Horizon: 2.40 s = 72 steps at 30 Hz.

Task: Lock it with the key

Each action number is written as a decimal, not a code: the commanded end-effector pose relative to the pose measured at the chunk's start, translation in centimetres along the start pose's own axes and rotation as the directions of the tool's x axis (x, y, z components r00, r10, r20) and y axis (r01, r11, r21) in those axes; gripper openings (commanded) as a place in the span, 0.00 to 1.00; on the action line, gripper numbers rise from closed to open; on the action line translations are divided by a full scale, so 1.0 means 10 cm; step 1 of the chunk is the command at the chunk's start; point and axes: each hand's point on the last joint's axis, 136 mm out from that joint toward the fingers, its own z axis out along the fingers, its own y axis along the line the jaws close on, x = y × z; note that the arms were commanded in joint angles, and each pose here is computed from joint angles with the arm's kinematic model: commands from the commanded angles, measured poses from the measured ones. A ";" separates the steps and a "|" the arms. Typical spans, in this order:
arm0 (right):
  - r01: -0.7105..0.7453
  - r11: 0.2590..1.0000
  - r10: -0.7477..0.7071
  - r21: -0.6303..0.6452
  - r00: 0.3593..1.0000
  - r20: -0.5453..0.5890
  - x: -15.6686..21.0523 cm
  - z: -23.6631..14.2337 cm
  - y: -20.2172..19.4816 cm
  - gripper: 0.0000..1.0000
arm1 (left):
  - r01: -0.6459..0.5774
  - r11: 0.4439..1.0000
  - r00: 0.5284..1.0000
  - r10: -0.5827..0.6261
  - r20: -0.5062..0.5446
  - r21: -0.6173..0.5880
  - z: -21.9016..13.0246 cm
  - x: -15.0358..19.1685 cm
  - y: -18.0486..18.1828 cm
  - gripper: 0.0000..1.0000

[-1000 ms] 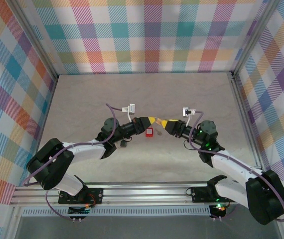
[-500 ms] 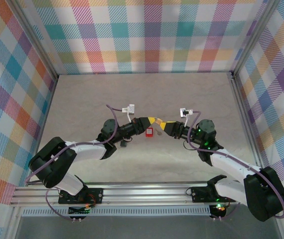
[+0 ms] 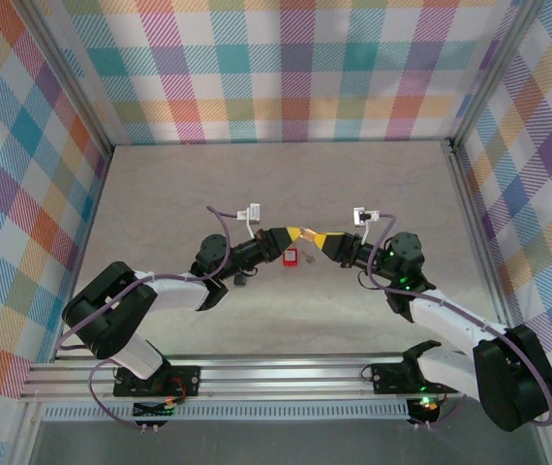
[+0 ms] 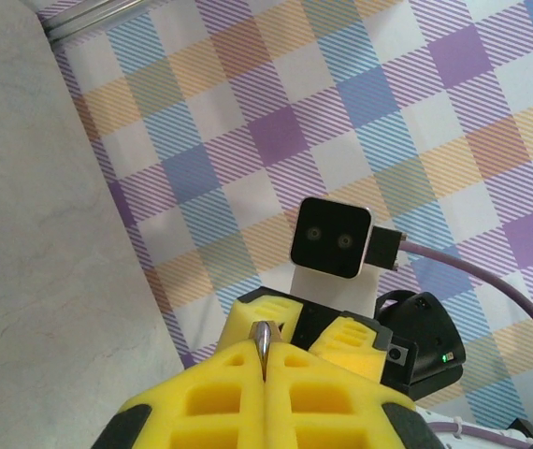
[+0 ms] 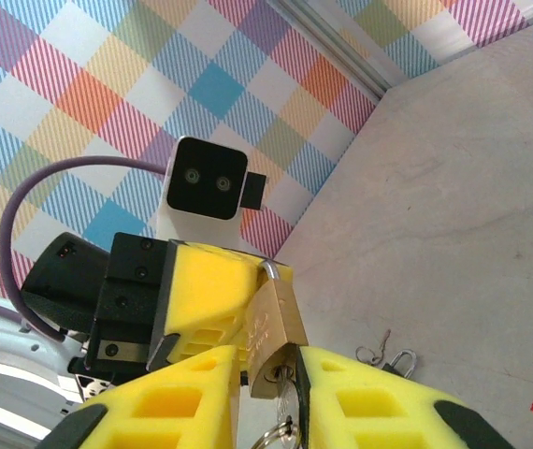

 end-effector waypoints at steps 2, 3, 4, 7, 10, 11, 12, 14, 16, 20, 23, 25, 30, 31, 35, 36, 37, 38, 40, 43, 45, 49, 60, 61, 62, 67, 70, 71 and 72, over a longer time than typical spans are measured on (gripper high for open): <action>0.036 0.997 -0.035 -0.070 0.999 0.020 -0.07 -0.04 0.18 0.21 | -0.018 0.999 0.999 0.017 0.032 0.043 -0.05 -0.07 -0.10 0.00; 0.033 0.997 -0.032 -0.074 0.999 0.016 -0.07 -0.03 0.18 0.20 | -0.018 0.999 0.999 0.017 0.034 0.042 -0.05 -0.08 -0.09 0.00; 0.028 0.997 -0.028 -0.075 1.000 0.011 -0.06 -0.03 0.18 0.19 | -0.019 0.999 0.999 0.017 0.036 0.042 -0.05 -0.08 -0.09 0.00; 0.020 0.996 -0.020 -0.084 1.000 -0.008 -0.04 -0.02 0.18 0.19 | -0.020 0.999 0.999 0.018 0.040 0.042 -0.05 -0.09 -0.10 0.00; 0.005 0.997 -0.007 -0.080 1.000 -0.023 -0.01 -0.01 0.16 0.18 | -0.021 0.999 0.999 0.019 0.043 0.043 -0.05 -0.10 -0.11 0.00; 0.003 0.997 -0.006 -0.083 1.000 -0.029 -0.01 -0.01 0.16 0.18 | -0.020 0.999 0.999 0.018 0.042 0.041 -0.05 -0.10 -0.10 0.00; -0.001 0.997 -0.002 -0.083 0.999 -0.035 0.00 0.00 0.16 0.18 | -0.020 0.999 0.999 0.019 0.043 0.042 -0.05 -0.10 -0.10 0.00; -0.008 0.996 0.005 -0.083 0.999 -0.041 0.01 0.00 0.15 0.17 | -0.019 0.999 0.999 0.017 0.042 0.041 -0.05 -0.10 -0.10 0.00; -0.012 0.996 0.008 -0.083 0.999 -0.048 0.02 0.01 0.14 0.17 | -0.019 0.999 0.999 0.018 0.044 0.041 -0.05 -0.10 -0.10 0.00; -0.023 0.996 0.018 -0.084 0.998 -0.060 0.04 0.02 0.13 0.16 | -0.021 0.999 0.999 0.019 0.045 0.043 -0.05 -0.11 -0.11 0.00; -0.030 0.996 0.025 -0.083 0.998 -0.063 0.04 0.02 0.12 0.15 | -0.022 0.999 0.999 0.020 0.048 0.042 -0.06 -0.11 -0.11 0.00; -0.034 0.996 0.029 -0.086 0.997 -0.065 0.05 0.02 0.12 0.15 | -0.020 0.999 0.999 0.019 0.047 0.040 -0.06 -0.11 -0.10 0.00; -0.037 0.995 0.031 -0.090 0.997 -0.067 0.06 0.02 0.12 0.12 | -0.022 0.999 0.998 0.020 0.051 0.041 -0.06 -0.12 -0.10 0.00; -0.038 0.995 0.032 -0.090 0.997 -0.066 0.06 0.03 0.12 0.12 | -0.021 0.999 0.999 0.019 0.051 0.040 -0.06 -0.12 -0.10 0.00; -0.043 0.995 0.037 -0.095 0.997 -0.065 0.06 0.02 0.12 0.13 | -0.020 0.999 0.998 0.018 0.057 0.036 -0.07 -0.12 -0.09 0.00; -0.046 0.994 0.040 -0.096 0.997 -0.067 0.07 0.02 0.12 0.14 | -0.020 0.999 0.998 0.017 0.060 0.037 -0.07 -0.13 -0.09 0.00; -0.047 0.994 0.041 -0.097 0.997 -0.066 0.08 0.02 0.11 0.15 | -0.019 0.999 0.998 0.017 0.061 0.036 -0.07 -0.13 -0.09 0.00; -0.048 0.994 0.042 -0.098 0.997 -0.067 0.08 0.01 0.11 0.17 | -0.019 0.999 0.998 0.017 0.062 0.036 -0.07 -0.13 -0.09 0.00; -0.050 0.994 0.043 -0.098 0.997 -0.069 0.10 0.01 0.11 0.18 | -0.019 0.999 0.998 0.017 0.062 0.037 -0.07 -0.13 -0.09 0.00; -0.054 0.993 0.047 -0.101 0.996 -0.071 0.10 0.01 0.11 0.18 | -0.018 0.999 0.998 0.016 0.065 0.032 -0.07 -0.13 -0.08 0.00; -0.055 0.993 0.048 -0.106 0.996 -0.072 0.10 0.01 0.12 0.17 | -0.016 0.999 0.998 0.014 0.067 0.031 -0.08 -0.14 -0.08 0.00; -0.055 0.993 0.047 -0.107 0.996 -0.071 0.11 0.00 0.13 0.15 | -0.018 0.999 0.997 0.016 0.072 0.031 -0.08 -0.14 -0.08 0.00; -0.067 0.991 0.058 -0.114 0.995 -0.083 0.14 0.00 0.11 0.08 | -0.014 0.999 0.997 0.012 0.077 0.030 -0.07 -0.16 -0.07 0.00; -0.066 0.991 0.056 -0.114 0.995 -0.083 0.14 0.00 0.11 0.06 | -0.014 0.999 0.997 0.011 0.077 0.030 -0.07 -0.16 -0.07 0.00; -0.068 0.991 0.058 -0.113 0.995 -0.085 0.15 0.00 0.11 0.05 | -0.014 0.999 0.997 0.012 0.078 0.029 -0.07 -0.16 -0.07 0.00; -0.067 0.991 0.058 -0.112 0.995 -0.082 0.15 0.00 0.10 0.00 | -0.015 0.999 0.996 0.012 0.086 0.030 -0.07 -0.18 -0.08 0.00; -0.072 0.992 0.064 -0.107 0.995 -0.074 0.17 -0.02 0.08 0.00 | -0.015 0.999 0.995 0.013 0.094 0.030 -0.08 -0.19 -0.08 0.00; -0.072 0.992 0.064 -0.107 0.995 -0.072 0.17 -0.02 0.08 0.00 | -0.017 0.999 0.995 0.014 0.100 0.030 -0.08 -0.20 -0.09 0.00; -0.072 0.992 0.065 -0.107 0.995 -0.070 0.18 -0.03 0.07 0.00 | -0.018 0.999 0.994 0.015 0.107 0.031 -0.09 -0.21 -0.10 0.00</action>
